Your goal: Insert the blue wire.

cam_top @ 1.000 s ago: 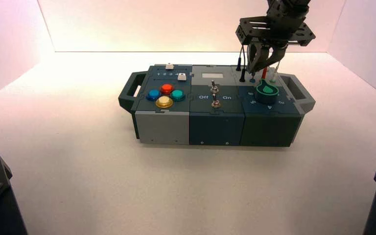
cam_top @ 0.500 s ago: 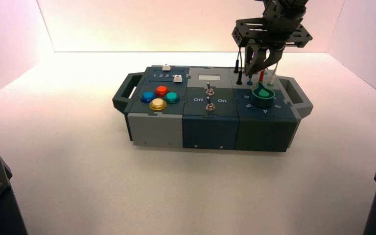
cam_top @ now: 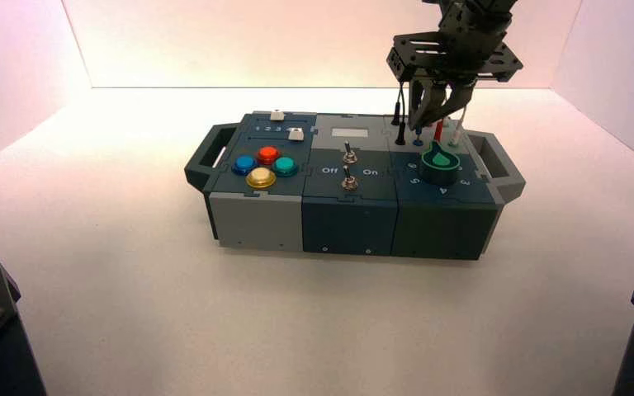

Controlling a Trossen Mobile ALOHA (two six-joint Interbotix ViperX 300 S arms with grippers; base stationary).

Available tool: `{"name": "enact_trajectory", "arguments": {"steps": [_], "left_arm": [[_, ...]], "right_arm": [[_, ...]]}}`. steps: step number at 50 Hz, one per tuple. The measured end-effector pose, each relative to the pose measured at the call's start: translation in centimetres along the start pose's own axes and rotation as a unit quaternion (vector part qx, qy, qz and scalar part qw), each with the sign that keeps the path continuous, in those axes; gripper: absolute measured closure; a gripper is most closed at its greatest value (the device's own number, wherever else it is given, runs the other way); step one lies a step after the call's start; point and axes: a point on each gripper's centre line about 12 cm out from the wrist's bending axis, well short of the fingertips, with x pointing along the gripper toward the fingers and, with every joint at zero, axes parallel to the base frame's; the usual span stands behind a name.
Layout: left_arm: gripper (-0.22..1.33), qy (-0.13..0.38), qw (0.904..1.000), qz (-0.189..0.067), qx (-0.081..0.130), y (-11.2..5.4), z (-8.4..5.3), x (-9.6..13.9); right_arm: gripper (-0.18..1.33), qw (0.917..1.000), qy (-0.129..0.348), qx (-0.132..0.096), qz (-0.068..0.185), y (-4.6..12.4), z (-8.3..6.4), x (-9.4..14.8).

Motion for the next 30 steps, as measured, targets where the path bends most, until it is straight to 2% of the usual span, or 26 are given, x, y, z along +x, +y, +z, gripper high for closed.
{"name": "enact_trajectory", "arguments": {"steps": [30], "left_arm": [[1.27, -0.004, 1.0, 0.002, 0.003, 0.04, 0.1, 0.0]], "right_arm": [[1.14, 0.9998, 0.001, -0.017, 0.005, 0.99, -0.08, 0.04]]}}
